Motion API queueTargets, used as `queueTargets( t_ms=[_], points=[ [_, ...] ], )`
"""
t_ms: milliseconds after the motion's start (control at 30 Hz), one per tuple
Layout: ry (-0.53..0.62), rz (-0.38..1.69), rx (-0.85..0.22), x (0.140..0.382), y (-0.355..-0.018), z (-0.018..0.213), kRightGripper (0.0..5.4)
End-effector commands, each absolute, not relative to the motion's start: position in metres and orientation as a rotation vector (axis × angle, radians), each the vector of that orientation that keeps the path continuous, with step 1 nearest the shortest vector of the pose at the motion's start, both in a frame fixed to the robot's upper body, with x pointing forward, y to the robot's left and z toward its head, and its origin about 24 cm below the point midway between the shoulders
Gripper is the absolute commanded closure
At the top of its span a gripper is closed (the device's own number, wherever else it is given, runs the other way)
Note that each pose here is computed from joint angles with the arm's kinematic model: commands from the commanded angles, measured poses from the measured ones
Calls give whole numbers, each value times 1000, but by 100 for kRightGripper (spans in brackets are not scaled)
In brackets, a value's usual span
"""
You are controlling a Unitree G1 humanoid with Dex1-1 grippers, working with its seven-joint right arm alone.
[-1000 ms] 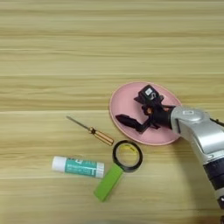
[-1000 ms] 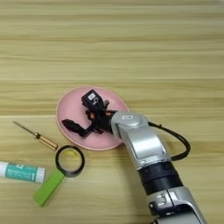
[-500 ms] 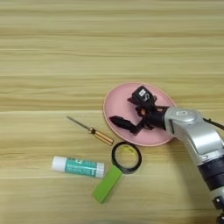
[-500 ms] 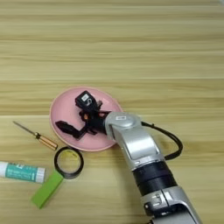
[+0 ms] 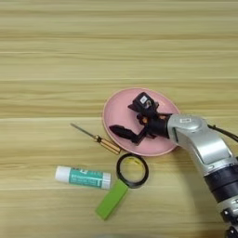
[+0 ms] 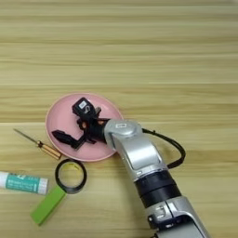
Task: Move the objects on the table
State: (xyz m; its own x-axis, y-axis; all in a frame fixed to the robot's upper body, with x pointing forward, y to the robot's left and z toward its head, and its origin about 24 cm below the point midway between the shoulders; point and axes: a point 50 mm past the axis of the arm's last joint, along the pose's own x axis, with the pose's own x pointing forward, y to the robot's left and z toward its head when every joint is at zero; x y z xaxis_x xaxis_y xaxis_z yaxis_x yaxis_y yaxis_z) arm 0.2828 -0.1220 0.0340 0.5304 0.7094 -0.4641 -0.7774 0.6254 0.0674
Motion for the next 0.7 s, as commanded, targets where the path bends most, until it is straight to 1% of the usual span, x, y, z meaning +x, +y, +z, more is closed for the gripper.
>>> queueTargets(
  t_ms=[33, 700],
  points=[
    [400, 899, -195, 294, -114, 53, 3],
    [388, 930, -191, 293, -102, 54, 3]
  ],
)
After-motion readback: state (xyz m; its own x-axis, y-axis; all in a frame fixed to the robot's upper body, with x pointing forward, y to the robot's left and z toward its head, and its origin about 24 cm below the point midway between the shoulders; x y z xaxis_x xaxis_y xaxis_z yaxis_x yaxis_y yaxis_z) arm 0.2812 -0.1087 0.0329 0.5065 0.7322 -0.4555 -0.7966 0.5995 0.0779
